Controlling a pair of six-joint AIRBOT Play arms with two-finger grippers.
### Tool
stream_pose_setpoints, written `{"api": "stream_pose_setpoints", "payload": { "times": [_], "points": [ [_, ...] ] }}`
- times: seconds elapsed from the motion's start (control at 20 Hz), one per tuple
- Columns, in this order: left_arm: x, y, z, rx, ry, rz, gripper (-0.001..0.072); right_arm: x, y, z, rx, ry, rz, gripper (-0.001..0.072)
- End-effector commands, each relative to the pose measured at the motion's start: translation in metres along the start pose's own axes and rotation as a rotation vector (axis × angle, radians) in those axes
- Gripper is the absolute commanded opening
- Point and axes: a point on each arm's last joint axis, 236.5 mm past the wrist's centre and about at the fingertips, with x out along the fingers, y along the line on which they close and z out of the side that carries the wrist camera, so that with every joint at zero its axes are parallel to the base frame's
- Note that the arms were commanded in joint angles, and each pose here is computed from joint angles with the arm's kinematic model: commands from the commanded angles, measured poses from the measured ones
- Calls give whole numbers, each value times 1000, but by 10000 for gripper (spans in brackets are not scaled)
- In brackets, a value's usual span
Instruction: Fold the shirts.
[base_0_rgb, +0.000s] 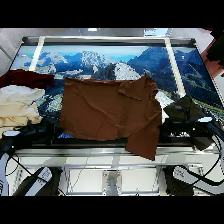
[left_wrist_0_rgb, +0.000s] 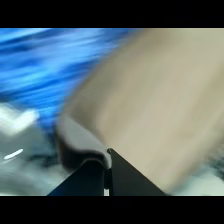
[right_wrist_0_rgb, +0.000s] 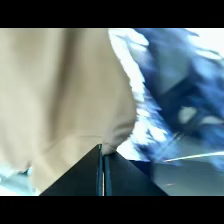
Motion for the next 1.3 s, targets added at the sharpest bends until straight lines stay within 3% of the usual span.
{"api": "stream_pose_setpoints", "payload": {
  "times": [0.0,0.15,0.35,0.55,0.7,0.8,0.95,1.1,1.25],
  "points": [
    [-43,-133,17,190,-79,-474,11,-24,44,4,-126,22,112,27],
    [-112,-228,-1,467,-86,-767,10,-90,108,28,-356,-124,125,27],
    [-225,-327,-41,735,-151,-1102,8,-228,237,28,-695,-572,84,27],
    [-299,-381,-120,1123,-299,-1117,8,-355,347,-54,-965,-1047,29,24],
    [-344,-416,-164,1368,-567,-995,8,-424,385,-108,-1053,-1312,-72,23],
    [-374,-435,-148,1451,-889,-761,8,-458,385,-116,-1047,-1418,-211,23],
    [-423,-429,-84,1303,-1246,-397,8,-475,374,-88,-981,-1422,-288,22],
    [-378,-396,-40,1270,-1074,-194,7,-429,372,-21,-928,-1179,-105,23],
    [-292,-370,4,1215,-730,-146,8,-359,365,54,-882,-858,140,24]
  ]
}}
